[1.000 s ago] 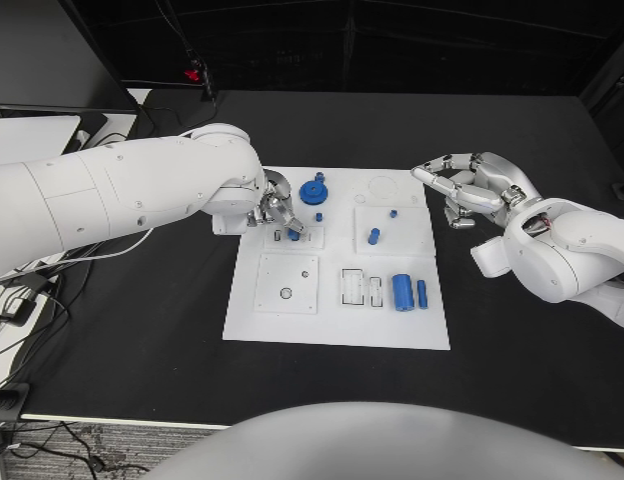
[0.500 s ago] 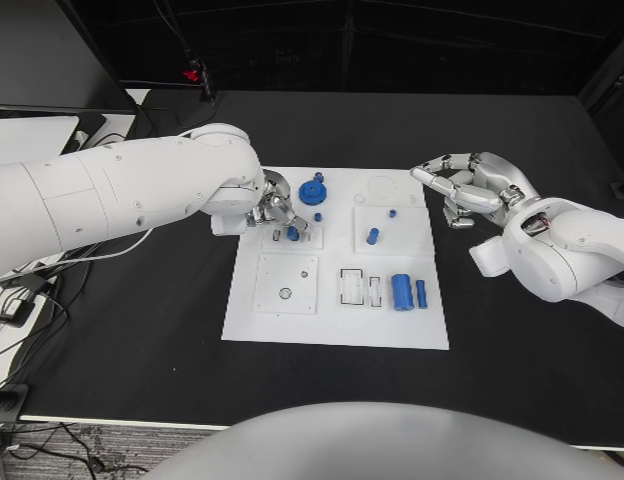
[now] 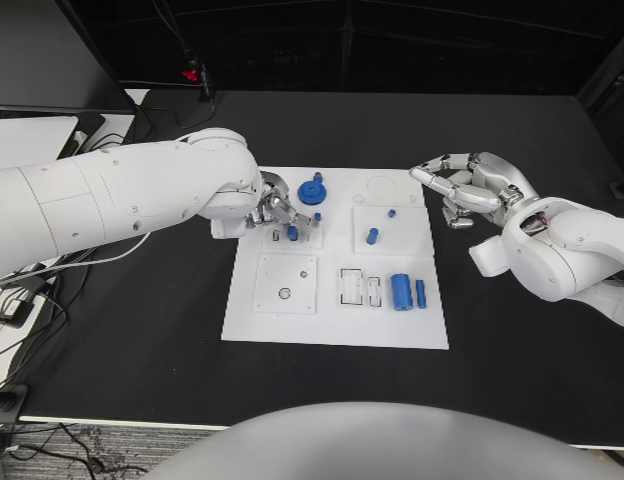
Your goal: Assemble the parts on the task board
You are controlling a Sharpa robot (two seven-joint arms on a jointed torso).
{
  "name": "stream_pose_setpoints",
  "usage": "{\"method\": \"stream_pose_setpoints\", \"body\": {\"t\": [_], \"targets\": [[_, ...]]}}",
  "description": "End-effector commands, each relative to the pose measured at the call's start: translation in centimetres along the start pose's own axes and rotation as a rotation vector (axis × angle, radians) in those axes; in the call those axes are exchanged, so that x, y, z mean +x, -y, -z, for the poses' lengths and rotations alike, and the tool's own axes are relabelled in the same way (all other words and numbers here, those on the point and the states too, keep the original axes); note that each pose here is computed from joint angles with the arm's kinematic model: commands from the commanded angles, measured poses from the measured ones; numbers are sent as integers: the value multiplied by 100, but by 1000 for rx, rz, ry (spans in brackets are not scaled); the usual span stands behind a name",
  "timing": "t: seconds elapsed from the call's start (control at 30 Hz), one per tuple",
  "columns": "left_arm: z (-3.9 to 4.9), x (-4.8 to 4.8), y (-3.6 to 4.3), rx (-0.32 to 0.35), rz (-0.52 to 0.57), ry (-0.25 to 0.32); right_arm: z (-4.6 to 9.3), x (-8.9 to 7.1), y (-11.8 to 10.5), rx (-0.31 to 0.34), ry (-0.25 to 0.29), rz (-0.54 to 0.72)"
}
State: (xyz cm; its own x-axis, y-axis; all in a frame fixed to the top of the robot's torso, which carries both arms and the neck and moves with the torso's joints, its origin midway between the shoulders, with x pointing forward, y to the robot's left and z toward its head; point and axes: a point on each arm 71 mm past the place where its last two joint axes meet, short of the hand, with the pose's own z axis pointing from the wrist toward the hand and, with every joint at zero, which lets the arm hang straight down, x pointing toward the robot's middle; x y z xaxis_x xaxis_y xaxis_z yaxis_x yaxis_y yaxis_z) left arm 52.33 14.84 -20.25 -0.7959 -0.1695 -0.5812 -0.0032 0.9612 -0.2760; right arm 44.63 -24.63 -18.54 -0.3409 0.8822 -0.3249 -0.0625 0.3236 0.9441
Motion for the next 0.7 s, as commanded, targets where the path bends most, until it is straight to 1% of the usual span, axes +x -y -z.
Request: {"method": "stream_pose_setpoints", "body": {"t": [0.03, 0.3, 0.7], "targets": [[-40, 69, -29, -8, 4, -4, -3, 7, -8, -1, -10, -4], [-37, 65, -26, 4, 8, 2, -4, 4, -3, 2, -10, -4], [-35, 80, -47, -11, -7, -23, -5, 7, -1, 5, -12, -4]]}}
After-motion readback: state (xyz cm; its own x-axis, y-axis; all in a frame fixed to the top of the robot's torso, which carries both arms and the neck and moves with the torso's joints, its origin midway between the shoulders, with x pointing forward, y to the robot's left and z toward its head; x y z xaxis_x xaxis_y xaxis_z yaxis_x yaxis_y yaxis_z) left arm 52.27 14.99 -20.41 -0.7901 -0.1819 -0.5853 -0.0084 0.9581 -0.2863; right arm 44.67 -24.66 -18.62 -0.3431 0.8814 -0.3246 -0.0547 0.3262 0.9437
